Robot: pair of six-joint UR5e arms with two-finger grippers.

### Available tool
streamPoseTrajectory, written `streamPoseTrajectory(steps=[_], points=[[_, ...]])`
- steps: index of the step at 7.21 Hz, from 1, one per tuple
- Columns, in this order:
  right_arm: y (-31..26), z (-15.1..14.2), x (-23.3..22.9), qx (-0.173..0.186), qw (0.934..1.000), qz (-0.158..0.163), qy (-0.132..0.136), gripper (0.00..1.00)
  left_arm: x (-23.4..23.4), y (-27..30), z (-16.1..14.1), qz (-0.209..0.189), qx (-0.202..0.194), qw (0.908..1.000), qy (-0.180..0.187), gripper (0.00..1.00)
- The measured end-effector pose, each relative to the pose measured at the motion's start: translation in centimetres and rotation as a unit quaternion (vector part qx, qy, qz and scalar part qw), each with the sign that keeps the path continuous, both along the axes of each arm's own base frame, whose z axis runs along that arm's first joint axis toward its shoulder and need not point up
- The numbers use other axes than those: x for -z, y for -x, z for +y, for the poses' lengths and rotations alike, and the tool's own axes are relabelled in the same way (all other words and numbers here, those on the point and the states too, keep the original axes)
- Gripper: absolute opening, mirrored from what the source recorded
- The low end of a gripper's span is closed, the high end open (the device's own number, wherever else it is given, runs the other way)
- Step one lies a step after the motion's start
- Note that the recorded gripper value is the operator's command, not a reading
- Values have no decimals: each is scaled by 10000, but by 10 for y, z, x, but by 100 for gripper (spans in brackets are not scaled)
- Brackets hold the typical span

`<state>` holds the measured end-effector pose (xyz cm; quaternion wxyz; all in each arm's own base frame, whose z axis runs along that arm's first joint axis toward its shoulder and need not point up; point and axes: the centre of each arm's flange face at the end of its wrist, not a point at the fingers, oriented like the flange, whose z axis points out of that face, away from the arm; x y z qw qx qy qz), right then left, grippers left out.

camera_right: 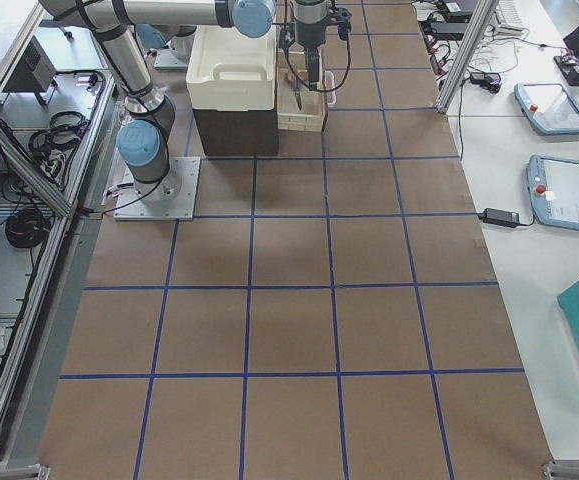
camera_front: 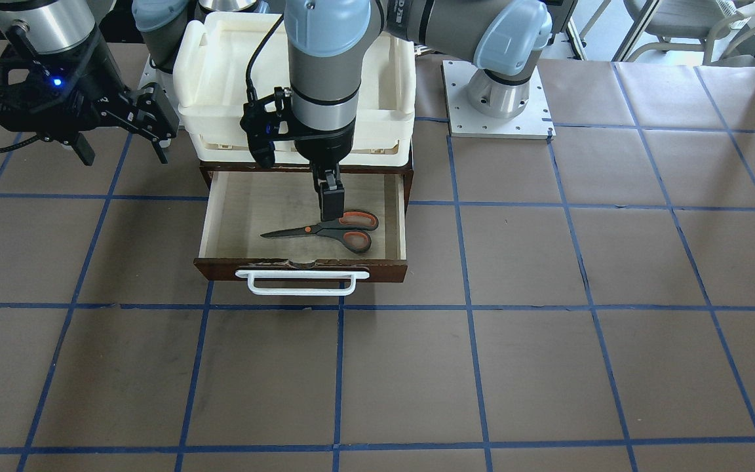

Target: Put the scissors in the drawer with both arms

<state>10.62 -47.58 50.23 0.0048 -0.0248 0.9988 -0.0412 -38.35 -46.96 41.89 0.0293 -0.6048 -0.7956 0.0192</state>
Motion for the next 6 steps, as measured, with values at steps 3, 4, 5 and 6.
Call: streamPoseTrajectory(steps=[3,4,5,6], points=[[0,0,0,0,10000,-1,4,100,-55,-100,-8,-111,-1984,9796,-299,100],[0,0,0,0,10000,-1,3,100,-63,-138,-15,-142,-2672,9628,-364,100],[0,0,0,2,10000,-1,3,100,-72,-166,-17,-211,-3271,9441,-355,100],[0,0,0,3,10000,-1,4,100,-83,-185,-16,-283,-3963,9174,-248,100]])
